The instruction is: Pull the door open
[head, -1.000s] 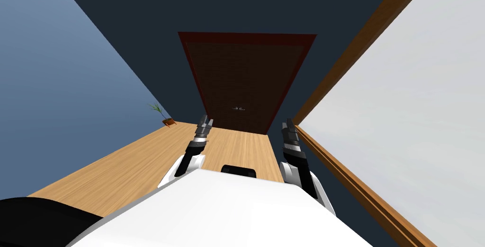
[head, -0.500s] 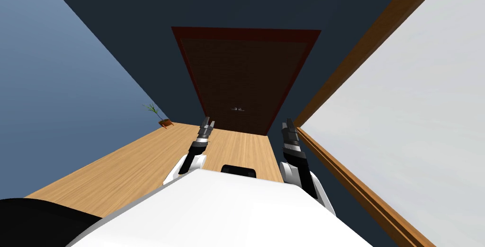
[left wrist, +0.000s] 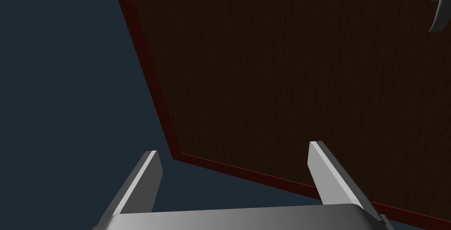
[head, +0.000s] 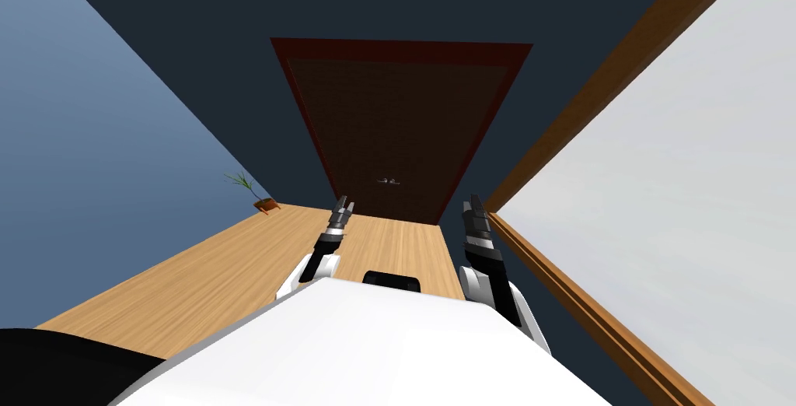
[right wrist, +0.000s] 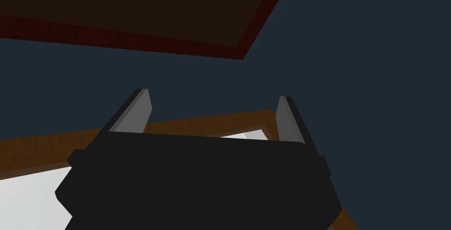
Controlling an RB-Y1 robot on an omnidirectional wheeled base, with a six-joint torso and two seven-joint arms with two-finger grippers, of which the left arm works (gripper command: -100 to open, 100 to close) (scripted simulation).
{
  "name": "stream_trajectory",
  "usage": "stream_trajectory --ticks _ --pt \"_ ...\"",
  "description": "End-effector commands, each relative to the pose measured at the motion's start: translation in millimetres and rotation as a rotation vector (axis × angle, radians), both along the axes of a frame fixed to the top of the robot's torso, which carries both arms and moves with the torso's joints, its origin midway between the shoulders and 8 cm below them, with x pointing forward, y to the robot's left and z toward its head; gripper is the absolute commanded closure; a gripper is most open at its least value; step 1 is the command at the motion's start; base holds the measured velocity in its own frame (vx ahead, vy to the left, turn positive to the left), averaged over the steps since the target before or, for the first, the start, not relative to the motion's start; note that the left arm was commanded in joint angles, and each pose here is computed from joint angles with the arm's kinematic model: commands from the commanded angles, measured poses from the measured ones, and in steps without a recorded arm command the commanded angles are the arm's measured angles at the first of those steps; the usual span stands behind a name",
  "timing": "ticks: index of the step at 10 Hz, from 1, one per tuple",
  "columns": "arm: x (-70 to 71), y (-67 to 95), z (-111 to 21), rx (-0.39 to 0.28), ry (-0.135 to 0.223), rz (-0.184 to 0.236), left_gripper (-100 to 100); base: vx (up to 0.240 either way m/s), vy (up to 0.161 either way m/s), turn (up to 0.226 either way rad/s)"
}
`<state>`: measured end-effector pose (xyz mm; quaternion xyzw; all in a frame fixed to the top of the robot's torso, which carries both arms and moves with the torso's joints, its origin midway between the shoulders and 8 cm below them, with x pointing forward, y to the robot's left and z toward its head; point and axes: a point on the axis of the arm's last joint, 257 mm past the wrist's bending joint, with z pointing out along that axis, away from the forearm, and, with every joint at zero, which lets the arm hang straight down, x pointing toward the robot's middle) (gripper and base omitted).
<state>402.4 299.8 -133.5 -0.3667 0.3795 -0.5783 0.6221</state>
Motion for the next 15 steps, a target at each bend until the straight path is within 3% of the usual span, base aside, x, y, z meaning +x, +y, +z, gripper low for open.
stream_trajectory --ticks 1,15 --pt "4.1 1.8 -11.2 -0.004 0.017 -0.004 -100 0.097 -0.004 -0.014" --pt "28.1 20.4 -111.8 -0.036 0.176 -0.023 -100 0.099 -0.011 -0.017"
